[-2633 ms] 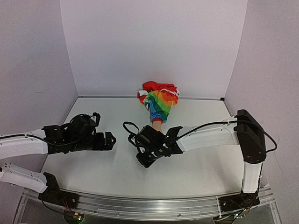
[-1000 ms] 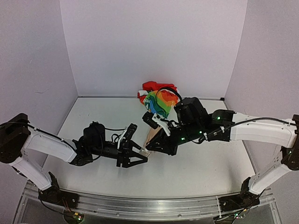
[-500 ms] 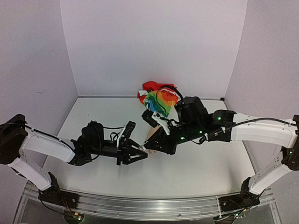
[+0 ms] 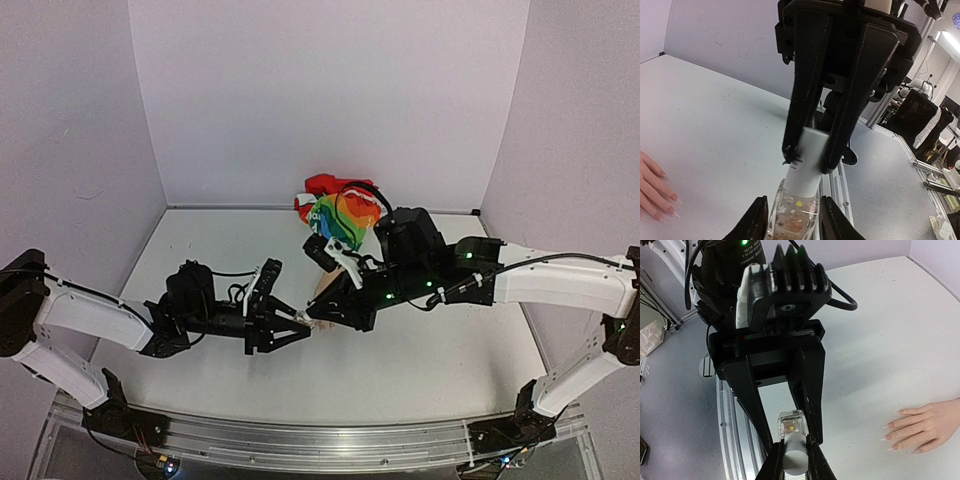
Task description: Paint the nails
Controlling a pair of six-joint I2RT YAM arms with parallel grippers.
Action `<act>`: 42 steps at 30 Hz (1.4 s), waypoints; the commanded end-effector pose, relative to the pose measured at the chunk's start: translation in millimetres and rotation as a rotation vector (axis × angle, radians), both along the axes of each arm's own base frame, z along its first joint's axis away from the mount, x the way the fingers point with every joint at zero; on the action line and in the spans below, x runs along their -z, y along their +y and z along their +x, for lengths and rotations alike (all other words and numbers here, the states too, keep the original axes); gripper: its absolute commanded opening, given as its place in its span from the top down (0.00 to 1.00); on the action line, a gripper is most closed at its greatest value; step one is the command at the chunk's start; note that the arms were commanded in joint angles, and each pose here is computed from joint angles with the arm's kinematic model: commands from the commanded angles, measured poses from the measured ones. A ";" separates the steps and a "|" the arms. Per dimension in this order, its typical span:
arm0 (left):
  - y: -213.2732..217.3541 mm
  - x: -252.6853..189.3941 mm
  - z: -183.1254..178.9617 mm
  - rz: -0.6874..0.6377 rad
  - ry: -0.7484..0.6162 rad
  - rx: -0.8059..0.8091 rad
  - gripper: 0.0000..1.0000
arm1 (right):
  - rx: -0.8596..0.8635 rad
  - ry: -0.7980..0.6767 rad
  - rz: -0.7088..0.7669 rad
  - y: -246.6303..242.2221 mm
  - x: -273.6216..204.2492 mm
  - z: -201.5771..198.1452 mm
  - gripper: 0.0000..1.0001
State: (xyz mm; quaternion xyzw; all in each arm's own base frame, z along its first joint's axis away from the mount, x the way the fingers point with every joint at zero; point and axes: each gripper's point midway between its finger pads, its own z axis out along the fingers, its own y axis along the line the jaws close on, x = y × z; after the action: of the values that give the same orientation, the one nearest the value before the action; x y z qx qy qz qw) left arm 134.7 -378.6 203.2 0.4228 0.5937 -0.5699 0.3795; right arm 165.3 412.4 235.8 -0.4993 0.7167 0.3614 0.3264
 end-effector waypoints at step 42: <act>20.2 -73.9 105.4 -0.045 -0.461 -0.910 1.00 | 0.718 0.220 0.148 24.9 -59.0 108.6 0.49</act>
State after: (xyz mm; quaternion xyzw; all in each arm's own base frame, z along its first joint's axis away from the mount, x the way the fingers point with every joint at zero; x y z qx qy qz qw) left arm 236.7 -356.2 241.3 0.2619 0.6323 -0.2370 0.6895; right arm 272.0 432.4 278.6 -0.1533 0.8555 0.3217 0.3757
